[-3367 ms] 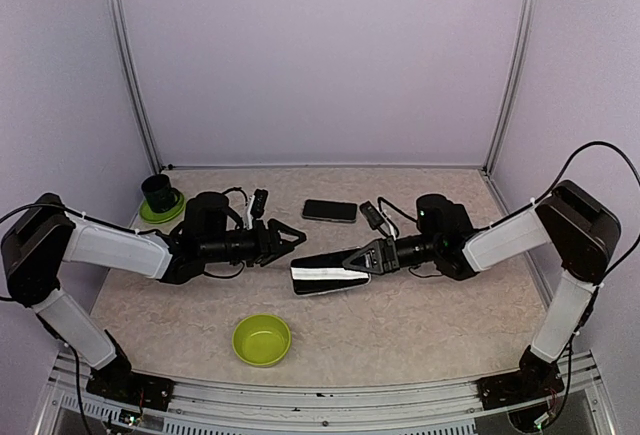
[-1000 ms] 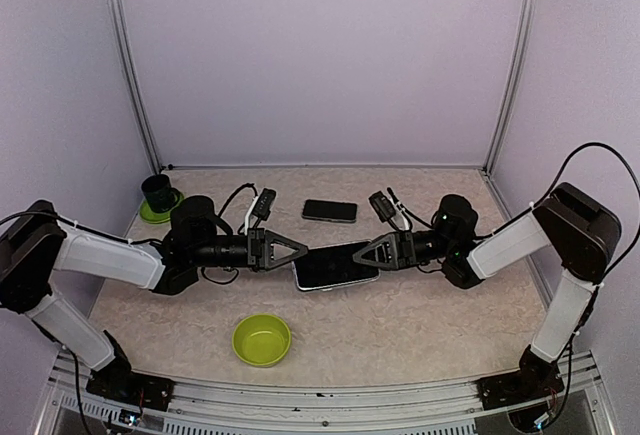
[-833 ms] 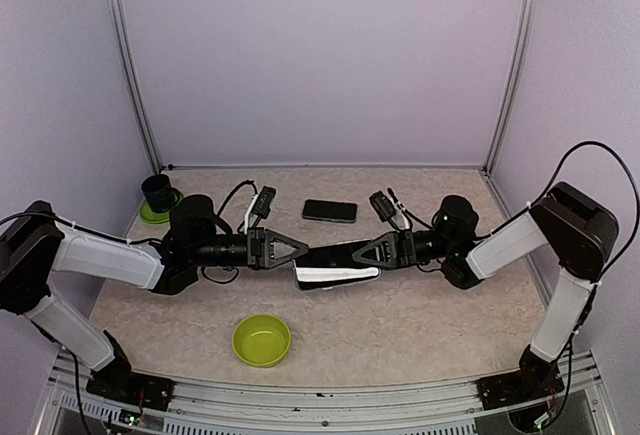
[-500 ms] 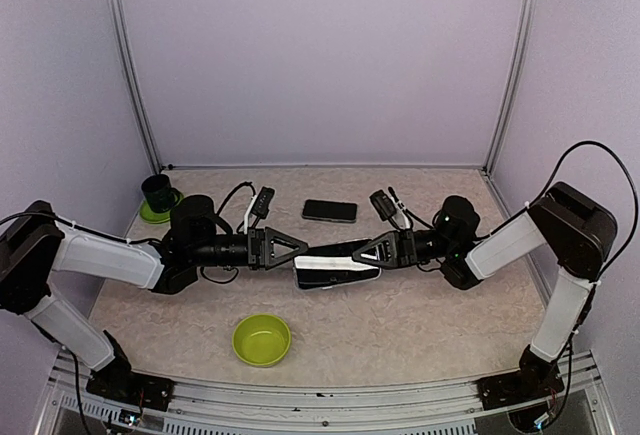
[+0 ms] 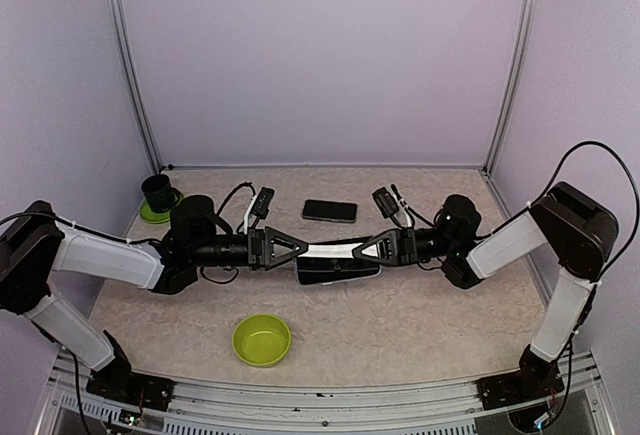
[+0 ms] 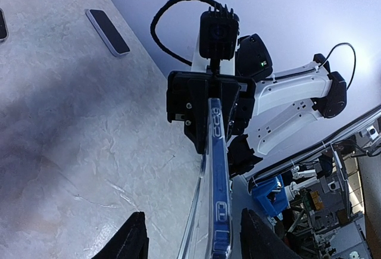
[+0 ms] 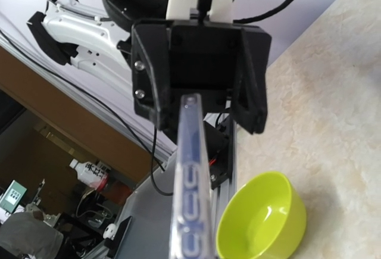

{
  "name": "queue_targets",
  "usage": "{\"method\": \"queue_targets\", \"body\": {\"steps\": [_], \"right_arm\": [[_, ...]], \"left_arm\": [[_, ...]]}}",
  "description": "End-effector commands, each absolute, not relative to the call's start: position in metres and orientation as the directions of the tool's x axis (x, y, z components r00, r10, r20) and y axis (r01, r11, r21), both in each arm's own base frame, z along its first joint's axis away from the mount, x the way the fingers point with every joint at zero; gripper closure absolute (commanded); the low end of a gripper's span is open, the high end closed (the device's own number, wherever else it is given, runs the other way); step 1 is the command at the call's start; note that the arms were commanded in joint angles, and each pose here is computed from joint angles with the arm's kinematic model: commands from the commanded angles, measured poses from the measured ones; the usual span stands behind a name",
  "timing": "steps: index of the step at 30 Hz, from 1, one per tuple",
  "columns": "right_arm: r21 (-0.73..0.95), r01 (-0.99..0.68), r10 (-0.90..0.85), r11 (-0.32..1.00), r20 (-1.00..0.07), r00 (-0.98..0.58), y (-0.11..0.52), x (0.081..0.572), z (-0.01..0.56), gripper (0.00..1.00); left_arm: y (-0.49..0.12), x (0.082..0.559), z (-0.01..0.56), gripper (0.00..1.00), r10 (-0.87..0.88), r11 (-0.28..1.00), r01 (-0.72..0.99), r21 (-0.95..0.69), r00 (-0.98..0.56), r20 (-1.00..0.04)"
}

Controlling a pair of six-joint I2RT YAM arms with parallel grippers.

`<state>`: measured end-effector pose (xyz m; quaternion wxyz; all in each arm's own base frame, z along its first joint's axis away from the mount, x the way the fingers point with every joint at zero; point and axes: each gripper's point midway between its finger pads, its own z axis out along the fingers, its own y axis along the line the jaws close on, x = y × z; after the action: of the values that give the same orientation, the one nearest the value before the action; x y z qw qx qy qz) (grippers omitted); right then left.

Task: Put the phone into the phone case
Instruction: Press the phone case with the phone inside.

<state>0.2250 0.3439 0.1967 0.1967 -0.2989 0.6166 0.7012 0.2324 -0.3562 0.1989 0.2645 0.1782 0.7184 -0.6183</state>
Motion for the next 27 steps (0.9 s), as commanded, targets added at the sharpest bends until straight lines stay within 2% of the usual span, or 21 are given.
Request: {"method": "queue_targets", "body": {"steps": [1, 27], "right_arm": [[0.701, -0.693, -0.039, -0.171, -0.707, -0.706, 0.342, 0.232, 0.214, 1.00], [0.743, -0.649, -0.040, -0.163, -0.662, -0.749, 0.338, 0.238, 0.200, 1.00]], "left_arm": [[-0.356, 0.230, 0.199, 0.48, -0.065, 0.163, 0.592, -0.789, -0.791, -0.608], [-0.361, 0.237, 0.194, 0.49, -0.070, 0.179, 0.578, -0.796, -0.800, -0.596]]}}
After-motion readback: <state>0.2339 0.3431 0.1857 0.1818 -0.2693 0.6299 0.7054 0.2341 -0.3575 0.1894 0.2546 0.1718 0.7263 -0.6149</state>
